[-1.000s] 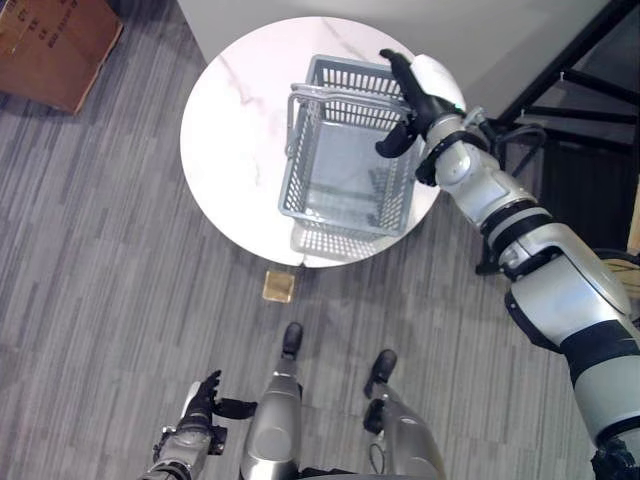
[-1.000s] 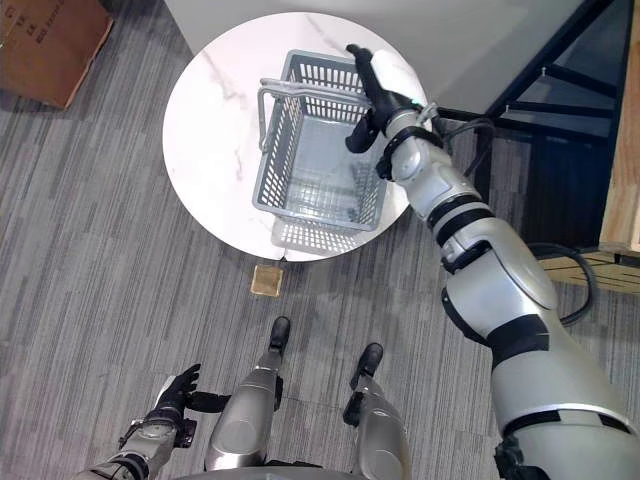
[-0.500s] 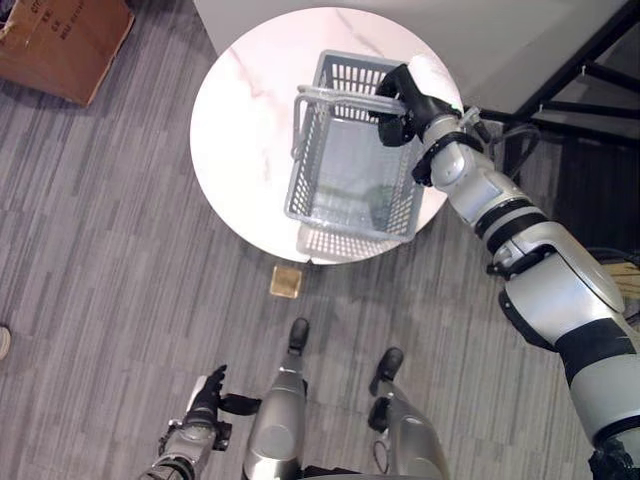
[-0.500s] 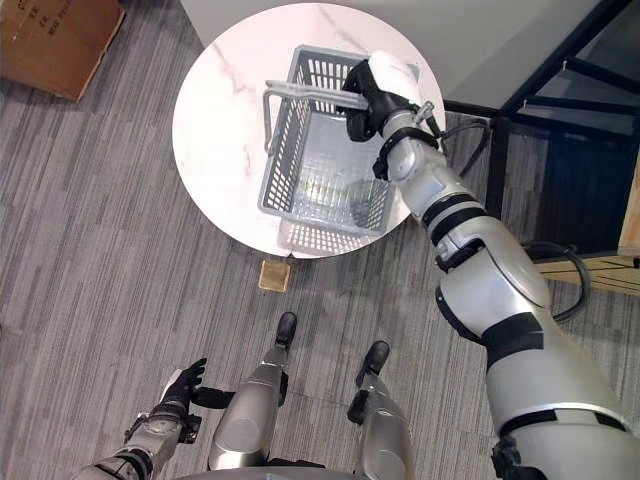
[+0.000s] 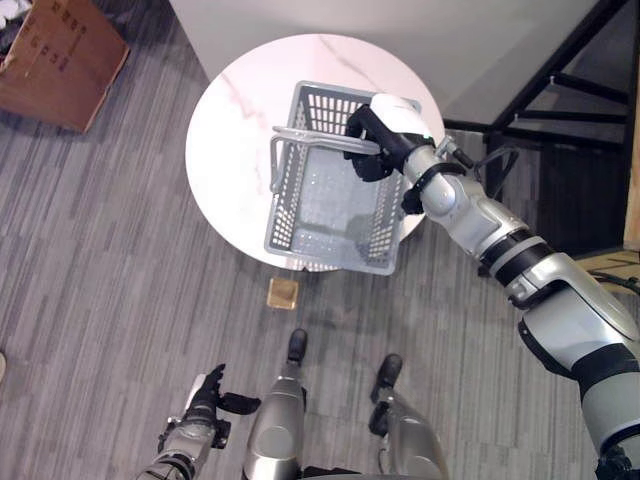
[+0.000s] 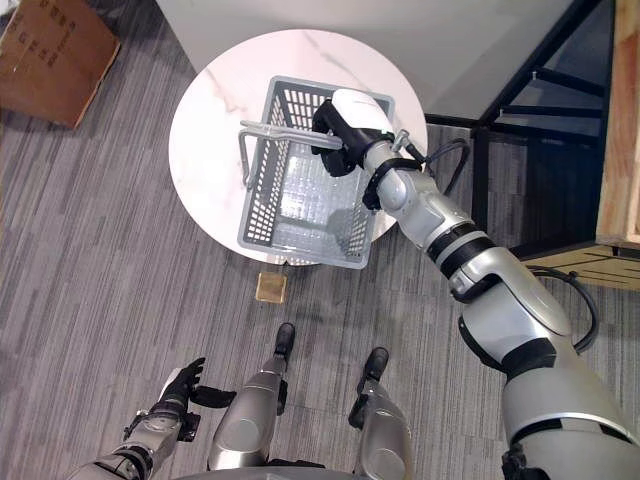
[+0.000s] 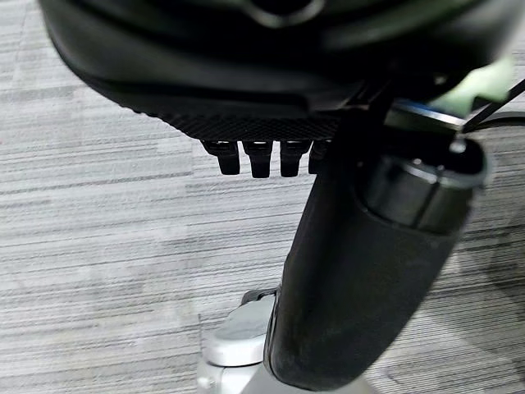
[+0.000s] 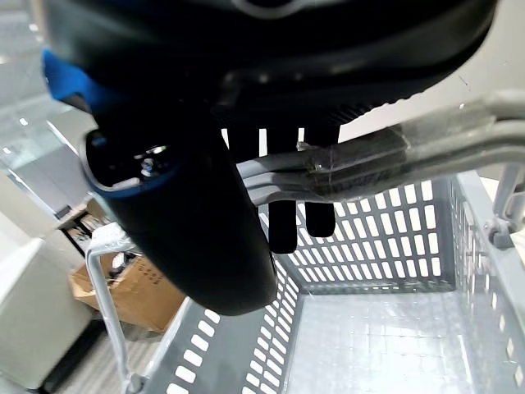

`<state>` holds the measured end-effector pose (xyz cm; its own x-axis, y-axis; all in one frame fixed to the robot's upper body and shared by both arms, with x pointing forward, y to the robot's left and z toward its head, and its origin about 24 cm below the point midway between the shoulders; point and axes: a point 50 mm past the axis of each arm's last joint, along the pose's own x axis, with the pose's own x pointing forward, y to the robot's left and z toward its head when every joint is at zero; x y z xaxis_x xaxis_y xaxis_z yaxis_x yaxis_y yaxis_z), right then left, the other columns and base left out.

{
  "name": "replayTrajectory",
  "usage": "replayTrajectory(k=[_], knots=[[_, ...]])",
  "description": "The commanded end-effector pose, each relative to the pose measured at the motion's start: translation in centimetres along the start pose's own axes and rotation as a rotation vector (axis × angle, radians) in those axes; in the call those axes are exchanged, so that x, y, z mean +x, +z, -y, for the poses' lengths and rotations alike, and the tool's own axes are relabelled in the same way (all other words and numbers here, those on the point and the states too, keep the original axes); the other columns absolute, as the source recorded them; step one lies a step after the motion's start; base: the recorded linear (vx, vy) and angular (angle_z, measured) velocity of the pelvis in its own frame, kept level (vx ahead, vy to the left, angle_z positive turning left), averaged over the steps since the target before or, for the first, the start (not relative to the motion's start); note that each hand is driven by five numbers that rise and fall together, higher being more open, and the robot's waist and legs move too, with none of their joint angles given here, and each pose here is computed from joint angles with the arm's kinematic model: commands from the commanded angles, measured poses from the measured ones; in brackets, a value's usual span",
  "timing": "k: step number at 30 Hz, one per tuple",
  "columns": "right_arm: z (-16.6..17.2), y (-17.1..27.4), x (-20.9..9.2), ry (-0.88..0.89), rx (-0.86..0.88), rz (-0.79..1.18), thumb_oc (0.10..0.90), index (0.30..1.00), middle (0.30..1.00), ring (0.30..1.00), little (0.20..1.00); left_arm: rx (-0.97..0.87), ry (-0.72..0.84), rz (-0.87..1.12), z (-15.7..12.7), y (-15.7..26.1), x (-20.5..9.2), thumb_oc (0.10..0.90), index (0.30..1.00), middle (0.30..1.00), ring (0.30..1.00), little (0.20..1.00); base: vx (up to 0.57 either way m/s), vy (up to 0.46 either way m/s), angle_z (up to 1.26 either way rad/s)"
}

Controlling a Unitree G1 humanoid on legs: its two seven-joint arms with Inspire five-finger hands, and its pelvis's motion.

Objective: Get the vegetables into the basket

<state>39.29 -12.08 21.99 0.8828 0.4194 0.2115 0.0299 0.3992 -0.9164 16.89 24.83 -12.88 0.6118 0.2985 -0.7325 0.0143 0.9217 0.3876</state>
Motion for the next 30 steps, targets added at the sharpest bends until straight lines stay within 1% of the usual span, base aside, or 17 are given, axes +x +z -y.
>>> replayTrajectory(k=[1, 4, 10, 11, 12, 13, 14, 15, 16, 17, 19, 20, 22, 24, 25, 28, 30], knots=[[6.8, 5.0, -0.2, -0.203, 0.051, 0.289, 0.400, 0.300, 0.300, 0.300, 0.300, 0.089, 0.033, -0.115, -2.1, -4.0, -1.0, 0.900, 1.000, 1.000, 1.000, 1.000, 0.01, 0.040, -0.11], [6.9, 4.2, -2.4, -0.153, -0.007, 0.323, 0.400, 0.300, 0.300, 0.300, 0.300, 0.096, 0.017, -0.159, -2.0, -5.4, -1.5, 0.900, 1.000, 1.000, 1.000, 1.000, 0.03, 0.012, -0.24], [5.6, 3.1, -4.7, -0.062, -0.013, 0.327, 0.400, 0.300, 0.300, 0.300, 0.300, 0.106, -0.008, -0.205, -1.5, -6.8, -2.1, 0.900, 1.000, 1.000, 1.000, 1.000, 0.02, 0.005, -0.20], [5.3, 2.8, -5.3, -0.013, -0.076, 0.327, 0.400, 0.300, 0.300, 0.300, 0.300, 0.123, -0.020, -0.215, -1.4, -7.2, -2.2, 0.900, 1.000, 1.000, 1.000, 1.000, 0.03, -0.003, -0.20], [5.2, 2.7, -5.9, 0.004, -0.093, 0.330, 0.400, 0.300, 0.300, 0.300, 0.300, 0.126, -0.025, -0.223, -1.3, -7.5, -2.4, 0.900, 1.000, 1.000, 1.000, 1.000, 0.05, 0.002, -0.12], [4.2, 2.1, -7.2, 0.031, -0.052, 0.329, 0.400, 0.300, 0.300, 0.300, 0.300, 0.113, -0.036, -0.237, -1.0, -8.1, -2.7, 0.900, 1.000, 1.000, 1.000, 1.000, 0.03, 0.005, -0.07], [4.2, 2.0, -7.3, 0.030, -0.050, 0.326, 0.400, 0.300, 0.300, 0.300, 0.300, 0.116, -0.036, -0.238, -1.0, -8.1, -2.7, 0.900, 1.000, 1.000, 1.000, 1.000, 0.02, -0.001, -0.09], [3.8, 1.7, -7.9, 0.051, -0.058, 0.321, 0.400, 0.300, 0.300, 0.300, 0.300, 0.118, -0.042, -0.240, -0.9, -8.2, -2.8, 0.900, 1.000, 1.000, 1.000, 1.000, 0.02, -0.016, -0.20], [3.5, 1.2, -9.3, 0.082, -0.100, 0.311, 0.400, 0.300, 0.300, 0.300, 0.300, 0.113, -0.048, -0.246, -0.8, -8.5, -2.9, 0.900, 1.000, 1.000, 1.000, 1.000, 0.04, -0.011, -0.24], [3.2, 0.8, -10.0, 0.094, -0.088, 0.303, 0.400, 0.300, 0.300, 0.300, 0.300, 0.115, -0.058, -0.253, -0.5, -8.7, -3.1, 0.900, 1.000, 1.000, 1.000, 1.000, 0.04, -0.005, -0.17], [3.0, 0.7, -10.5, 0.100, -0.079, 0.298, 0.400, 0.300, 0.300, 0.300, 0.300, 0.121, -0.067, -0.255, -0.4, -8.9, -3.1, 0.900, 1.000, 1.000, 1.000, 1.000, 0.04, 0.006, -0.13], [2.3, -0.3, -12.0, 0.124, -0.064, 0.264, 0.400, 0.300, 0.300, 0.300, 0.300, 0.115, -0.085, -0.259, 0.1, -9.1, -3.3, 0.900, 1.000, 1.000, 1.000, 1.000, 0.04, 0.008, -0.26], [2.3, -0.3, -12.1, 0.123, -0.063, 0.261, 0.400, 0.300, 0.300, 0.300, 0.300, 0.119, -0.086, -0.258, 0.1, -9.1, -3.3, 0.900, 1.000, 1.000, 1.000, 1.000, 0.02, 0.017, -0.25], [2.1, -0.9, -13.1, 0.141, -0.069, 0.236, 0.400, 0.300, 0.300, 0.300, 0.300, 0.112, -0.088, -0.252, 0.2, -9.0, -3.3, 0.900, 1.000, 1.000, 1.000, 1.000, 0.02, 0.045, -0.24], [1.9, -1.6, -13.9, 0.149, -0.074, 0.201, 0.400, 0.300, 0.300, 0.300, 0.300, 0.106, -0.091, -0.246, 0.3, -8.9, -3.3, 0.900, 1.000, 1.000, 1.000, 1.000, -0.01, 0.067, -0.23], [1.6, -2.5, -14.7, 0.162, -0.077, 0.156, 0.400, 0.300, 0.300, 0.300, 0.300, 0.109, -0.092, -0.233, 0.4, -8.6, -3.2, 0.900, 1.000, 1.000, 1.000, 1.000, -0.02, 0.088, -0.26], [1.5, -4.0, -15.8, 0.161, -0.085, 0.085, 0.400, 0.300, 0.300, 0.300, 0.300, 0.139, -0.103, -0.199, 0.4, -7.8, -2.8, 0.900, 1.000, 1.000, 1.000, 1.000, -0.08, 0.155, -0.37]])
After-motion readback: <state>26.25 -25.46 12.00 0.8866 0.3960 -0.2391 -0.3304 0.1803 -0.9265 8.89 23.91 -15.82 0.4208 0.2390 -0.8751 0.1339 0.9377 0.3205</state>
